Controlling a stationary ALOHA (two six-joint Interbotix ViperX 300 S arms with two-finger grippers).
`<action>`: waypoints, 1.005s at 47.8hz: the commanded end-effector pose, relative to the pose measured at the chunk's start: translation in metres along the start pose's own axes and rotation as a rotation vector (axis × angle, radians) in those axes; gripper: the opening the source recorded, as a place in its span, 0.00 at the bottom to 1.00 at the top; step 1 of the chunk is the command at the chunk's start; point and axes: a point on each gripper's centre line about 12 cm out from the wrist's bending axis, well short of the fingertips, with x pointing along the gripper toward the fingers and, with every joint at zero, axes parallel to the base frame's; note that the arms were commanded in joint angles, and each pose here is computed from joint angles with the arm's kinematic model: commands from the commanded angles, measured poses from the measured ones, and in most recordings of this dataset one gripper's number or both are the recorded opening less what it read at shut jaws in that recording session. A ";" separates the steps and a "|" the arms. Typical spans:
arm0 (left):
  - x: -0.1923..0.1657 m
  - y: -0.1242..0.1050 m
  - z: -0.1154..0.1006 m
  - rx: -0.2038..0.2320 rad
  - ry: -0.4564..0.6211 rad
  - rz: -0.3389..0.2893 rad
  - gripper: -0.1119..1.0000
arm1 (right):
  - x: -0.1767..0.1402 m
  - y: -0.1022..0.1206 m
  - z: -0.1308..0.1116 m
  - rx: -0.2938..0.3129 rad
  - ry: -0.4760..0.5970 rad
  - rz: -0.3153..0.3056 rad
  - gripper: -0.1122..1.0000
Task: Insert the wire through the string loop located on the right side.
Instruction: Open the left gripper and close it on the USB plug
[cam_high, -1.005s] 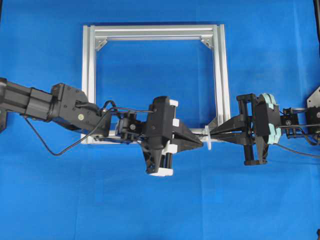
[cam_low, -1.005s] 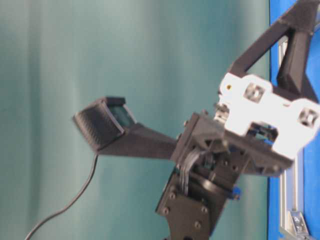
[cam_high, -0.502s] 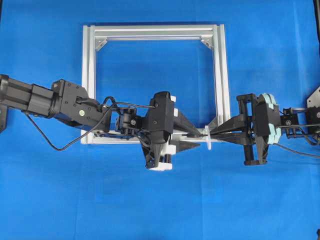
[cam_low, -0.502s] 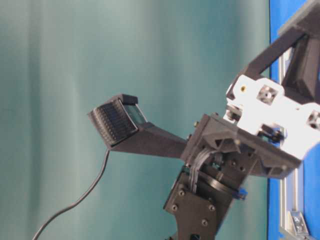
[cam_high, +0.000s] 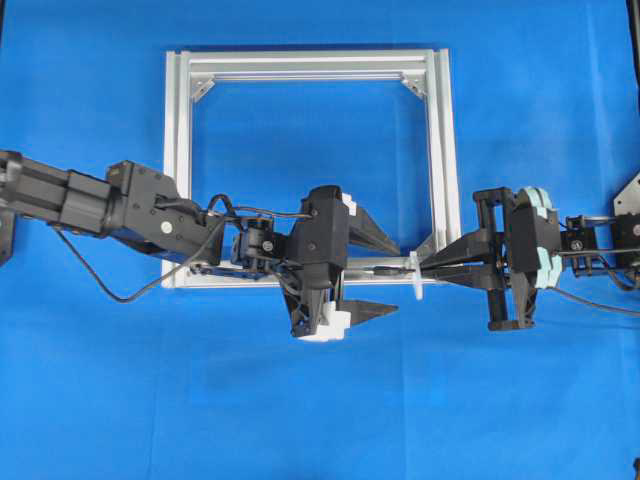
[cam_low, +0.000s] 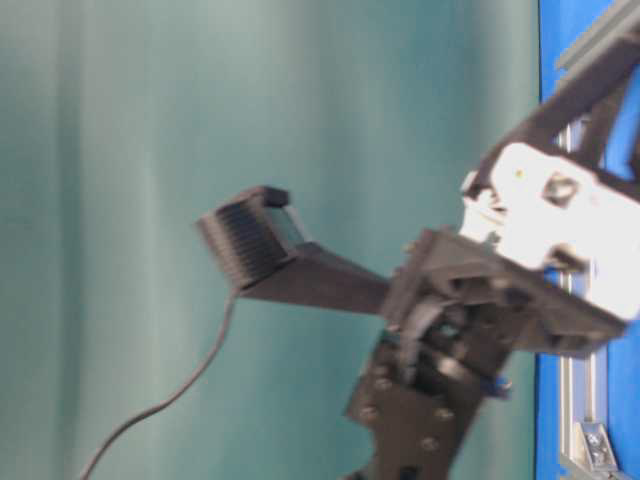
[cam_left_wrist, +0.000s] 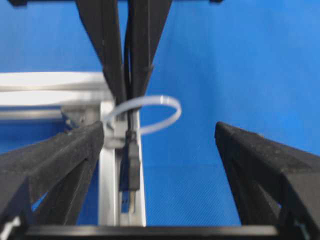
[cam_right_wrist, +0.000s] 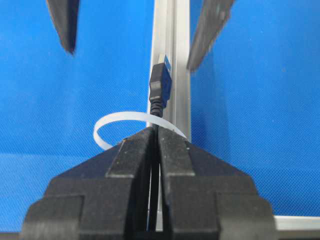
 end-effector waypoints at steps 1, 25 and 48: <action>0.004 0.006 0.001 0.000 -0.013 0.010 0.89 | -0.001 0.001 0.007 0.005 -0.030 0.003 0.08; 0.010 0.011 -0.012 -0.003 0.007 0.021 0.89 | -0.001 0.001 0.007 0.005 -0.027 0.002 0.08; 0.010 0.010 -0.011 -0.002 0.006 0.020 0.88 | 0.000 0.001 0.007 0.005 -0.027 0.002 0.08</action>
